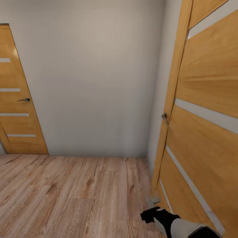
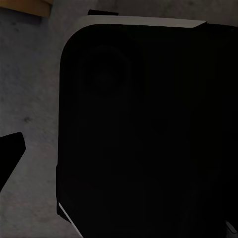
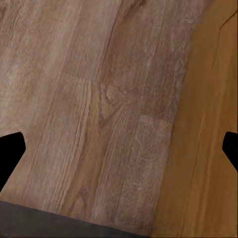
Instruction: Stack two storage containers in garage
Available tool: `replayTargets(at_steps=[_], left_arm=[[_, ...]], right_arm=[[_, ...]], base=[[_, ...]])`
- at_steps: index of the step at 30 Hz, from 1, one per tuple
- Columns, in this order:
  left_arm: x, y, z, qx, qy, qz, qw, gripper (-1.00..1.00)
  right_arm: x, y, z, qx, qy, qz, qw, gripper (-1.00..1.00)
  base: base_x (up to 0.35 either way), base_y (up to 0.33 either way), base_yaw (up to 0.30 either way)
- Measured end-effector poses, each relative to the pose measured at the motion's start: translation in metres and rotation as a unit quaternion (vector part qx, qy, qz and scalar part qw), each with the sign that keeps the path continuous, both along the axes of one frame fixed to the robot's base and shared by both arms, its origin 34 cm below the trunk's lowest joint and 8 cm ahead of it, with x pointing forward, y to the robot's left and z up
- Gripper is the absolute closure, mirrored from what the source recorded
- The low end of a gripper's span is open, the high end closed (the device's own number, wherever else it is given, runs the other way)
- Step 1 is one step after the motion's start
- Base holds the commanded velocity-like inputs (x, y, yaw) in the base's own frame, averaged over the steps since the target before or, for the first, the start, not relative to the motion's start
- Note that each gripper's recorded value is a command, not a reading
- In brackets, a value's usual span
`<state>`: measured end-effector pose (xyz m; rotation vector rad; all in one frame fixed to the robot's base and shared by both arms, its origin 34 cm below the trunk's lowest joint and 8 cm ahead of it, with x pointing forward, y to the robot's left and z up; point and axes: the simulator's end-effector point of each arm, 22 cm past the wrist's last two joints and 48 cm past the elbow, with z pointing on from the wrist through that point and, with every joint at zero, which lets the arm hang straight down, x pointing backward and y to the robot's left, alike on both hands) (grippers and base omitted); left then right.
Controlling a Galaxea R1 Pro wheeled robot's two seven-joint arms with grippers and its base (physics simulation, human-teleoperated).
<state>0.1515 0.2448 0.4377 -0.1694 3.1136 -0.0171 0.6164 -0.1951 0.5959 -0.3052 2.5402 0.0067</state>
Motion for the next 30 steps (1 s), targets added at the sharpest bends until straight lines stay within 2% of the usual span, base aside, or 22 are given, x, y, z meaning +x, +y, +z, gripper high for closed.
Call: replayTargets(at_steps=[4,6,8,15,19,30], left_arm=[[0.000,0.000,0.000,0.000,0.000,0.000,1.0000,-1.00],[0.000,0.000,0.000,0.000,0.000,0.000,1.0000,-1.00],[0.000,0.000,0.000,0.000,0.000,0.000,1.0000,-1.00],[0.000,0.001,0.000,0.000,0.000,0.000,1.0000,-1.00],[0.000,0.001,0.000,0.001,-0.001,0.001,1.0000,-1.00],[0.001,0.001,0.000,0.001,-0.001,0.002,1.0000,-1.00]], right_arm=[[-0.075,0.000,-0.049,-0.001,0.055,0.004,0.9985,-1.00],[-0.125,0.001,-0.076,-0.004,0.087,0.012,0.9961,-1.00],[-0.201,0.001,-0.109,-0.007,0.125,0.026,0.9918,-1.00],[-0.310,-0.027,-0.141,-0.019,0.169,0.031,0.9849,-1.00],[-0.331,-0.032,-0.145,-0.021,0.182,0.031,0.9827,-1.00],[-0.340,-0.035,-0.147,-0.023,0.191,0.029,0.9809,-1.00]], base=[[0.000,0.000,0.000],[0.000,0.000,0.000],[0.000,0.000,0.000],[0.000,0.000,0.000],[0.000,0.000,0.000],[0.000,0.000,0.000]])
